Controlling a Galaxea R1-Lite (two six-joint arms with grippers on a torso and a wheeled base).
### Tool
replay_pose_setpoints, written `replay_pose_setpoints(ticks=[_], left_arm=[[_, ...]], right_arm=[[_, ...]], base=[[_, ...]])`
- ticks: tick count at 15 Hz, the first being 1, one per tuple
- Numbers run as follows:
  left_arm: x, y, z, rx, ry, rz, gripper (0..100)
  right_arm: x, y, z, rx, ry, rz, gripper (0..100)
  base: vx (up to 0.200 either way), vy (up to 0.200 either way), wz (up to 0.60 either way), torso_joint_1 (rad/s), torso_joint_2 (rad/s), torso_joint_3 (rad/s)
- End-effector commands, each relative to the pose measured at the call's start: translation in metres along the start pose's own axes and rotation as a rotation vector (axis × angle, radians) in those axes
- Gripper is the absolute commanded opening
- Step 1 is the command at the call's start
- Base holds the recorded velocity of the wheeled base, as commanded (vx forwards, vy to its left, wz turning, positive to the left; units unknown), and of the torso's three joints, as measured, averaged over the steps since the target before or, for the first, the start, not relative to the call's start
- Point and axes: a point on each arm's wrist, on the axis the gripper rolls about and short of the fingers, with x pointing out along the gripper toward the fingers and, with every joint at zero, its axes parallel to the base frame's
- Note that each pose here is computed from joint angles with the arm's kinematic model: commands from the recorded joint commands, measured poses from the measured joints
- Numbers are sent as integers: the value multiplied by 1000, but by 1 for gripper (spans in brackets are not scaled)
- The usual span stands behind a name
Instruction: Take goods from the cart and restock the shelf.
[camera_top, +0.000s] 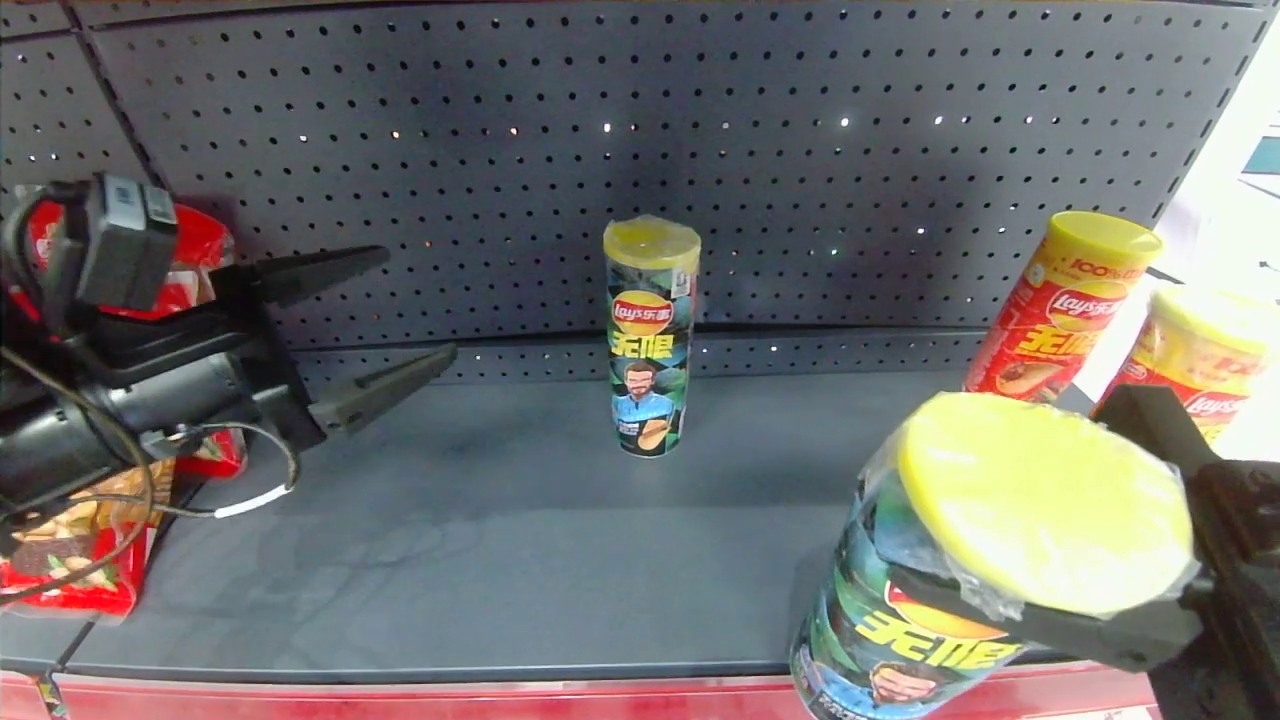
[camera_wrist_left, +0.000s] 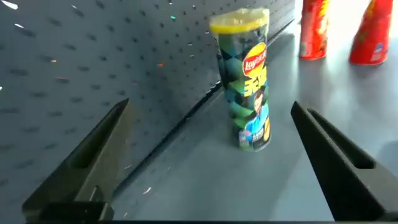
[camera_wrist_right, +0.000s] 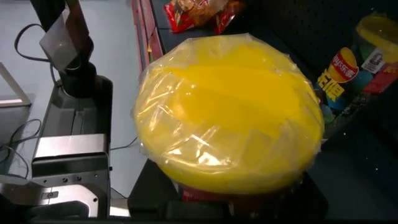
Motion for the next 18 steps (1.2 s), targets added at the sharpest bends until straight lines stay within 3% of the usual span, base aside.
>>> replay_pose_setpoints(ticks=[1, 3, 5, 7, 10, 12, 18], left_arm=[[31, 6, -47, -133, 90, -51, 100], [50, 21, -46, -107, 57, -51, 100], [70, 24, -51, -121, 43, -77, 100], [80, 19, -58, -144, 52, -105, 100], [105, -10, -56, -182, 40, -175, 100], [117, -11, -55, -175, 17, -188, 100], [134, -6, -71, -182, 25, -183, 100]], right_arm=[[1, -4, 0, 2, 6, -15, 0], [5, -7, -1, 5, 11, -15, 0], [9, -9, 0, 3, 8, -14, 0], [12, -11, -1, 0, 4, -17, 0], [16, -13, -2, -2, 0, -19, 0], [18, -14, -3, 1, 5, -17, 0], [17, -13, -2, -2, 6, -35, 0]], base=[[0, 0, 0, 0, 0, 0], [0, 0, 0, 0, 0, 0], [0, 0, 0, 0, 0, 0], [0, 0, 0, 0, 0, 0], [0, 0, 0, 0, 0, 0], [0, 0, 0, 0, 0, 0], [0, 0, 0, 0, 0, 0]])
